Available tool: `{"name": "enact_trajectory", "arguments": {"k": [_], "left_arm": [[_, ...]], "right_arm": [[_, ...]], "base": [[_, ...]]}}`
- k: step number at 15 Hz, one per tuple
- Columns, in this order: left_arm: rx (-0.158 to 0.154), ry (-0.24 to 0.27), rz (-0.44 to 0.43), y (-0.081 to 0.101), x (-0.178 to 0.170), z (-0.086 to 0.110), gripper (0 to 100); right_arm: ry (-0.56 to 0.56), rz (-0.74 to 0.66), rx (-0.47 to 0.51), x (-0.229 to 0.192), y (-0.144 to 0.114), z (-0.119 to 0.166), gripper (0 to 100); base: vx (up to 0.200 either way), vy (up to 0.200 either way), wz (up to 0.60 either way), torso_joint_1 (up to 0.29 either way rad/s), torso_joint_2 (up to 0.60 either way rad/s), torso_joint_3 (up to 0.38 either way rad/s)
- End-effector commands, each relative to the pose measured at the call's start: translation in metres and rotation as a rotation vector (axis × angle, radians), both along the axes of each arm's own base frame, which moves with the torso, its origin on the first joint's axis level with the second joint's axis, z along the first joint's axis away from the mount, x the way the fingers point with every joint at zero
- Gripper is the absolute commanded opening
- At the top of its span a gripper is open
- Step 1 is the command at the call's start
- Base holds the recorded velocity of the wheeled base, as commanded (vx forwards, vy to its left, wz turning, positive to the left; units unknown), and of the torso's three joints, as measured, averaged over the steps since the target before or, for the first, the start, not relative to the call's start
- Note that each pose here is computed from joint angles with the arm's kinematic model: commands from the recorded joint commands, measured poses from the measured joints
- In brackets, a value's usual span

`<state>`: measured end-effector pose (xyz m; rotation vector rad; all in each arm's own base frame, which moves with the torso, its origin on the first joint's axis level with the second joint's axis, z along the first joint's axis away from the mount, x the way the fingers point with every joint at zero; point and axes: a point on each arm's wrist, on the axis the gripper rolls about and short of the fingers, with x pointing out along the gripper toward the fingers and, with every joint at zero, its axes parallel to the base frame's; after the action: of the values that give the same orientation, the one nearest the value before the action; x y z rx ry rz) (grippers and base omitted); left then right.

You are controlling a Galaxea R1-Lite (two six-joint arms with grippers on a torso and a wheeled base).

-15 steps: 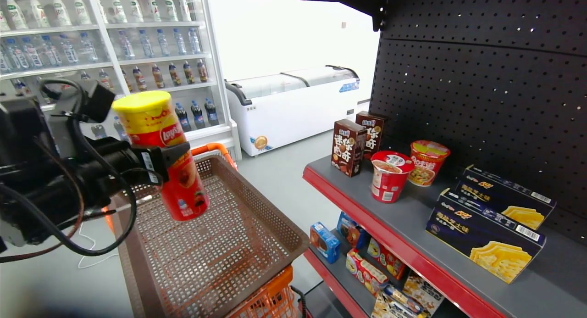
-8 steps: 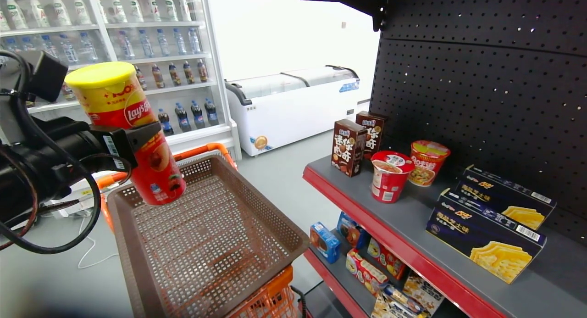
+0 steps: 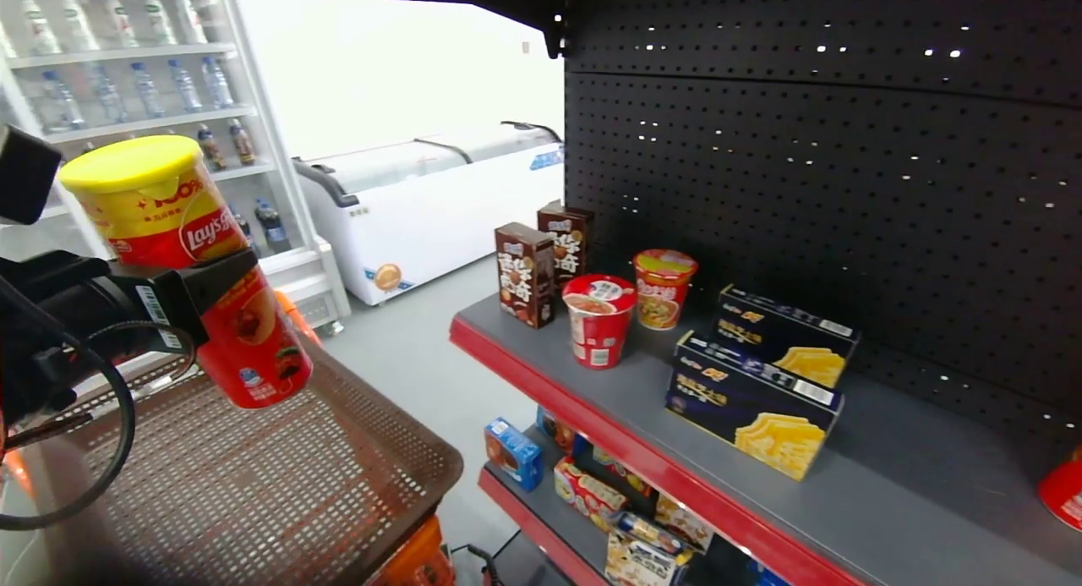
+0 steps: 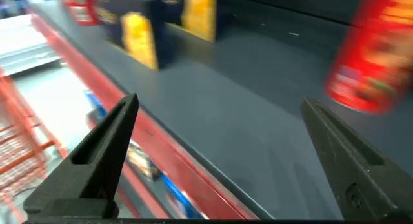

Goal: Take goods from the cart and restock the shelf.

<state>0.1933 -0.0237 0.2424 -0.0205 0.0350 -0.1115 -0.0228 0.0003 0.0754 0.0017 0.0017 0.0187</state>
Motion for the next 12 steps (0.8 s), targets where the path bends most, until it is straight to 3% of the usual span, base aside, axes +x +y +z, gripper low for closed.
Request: {"name": "enact_trajectory", "arguments": {"k": [1,12], "left_arm": [[-0.003,-0.008,0.003,0.0008,-0.0032,0.0008,0],[0.004,-0.002,-0.025,-0.0024,-0.005,-0.0024,0]], "right_arm": [[0.0,0.0,0.0,0.0,0.0,0.0,100],[0.0,0.001,-0.002,0.0,0.0,0.0,100]], "base": [[0.0,0.0,-0.6,0.002,0.0,0.002],[0.0,0.0,-0.6,0.001,0.0,0.003]]}}
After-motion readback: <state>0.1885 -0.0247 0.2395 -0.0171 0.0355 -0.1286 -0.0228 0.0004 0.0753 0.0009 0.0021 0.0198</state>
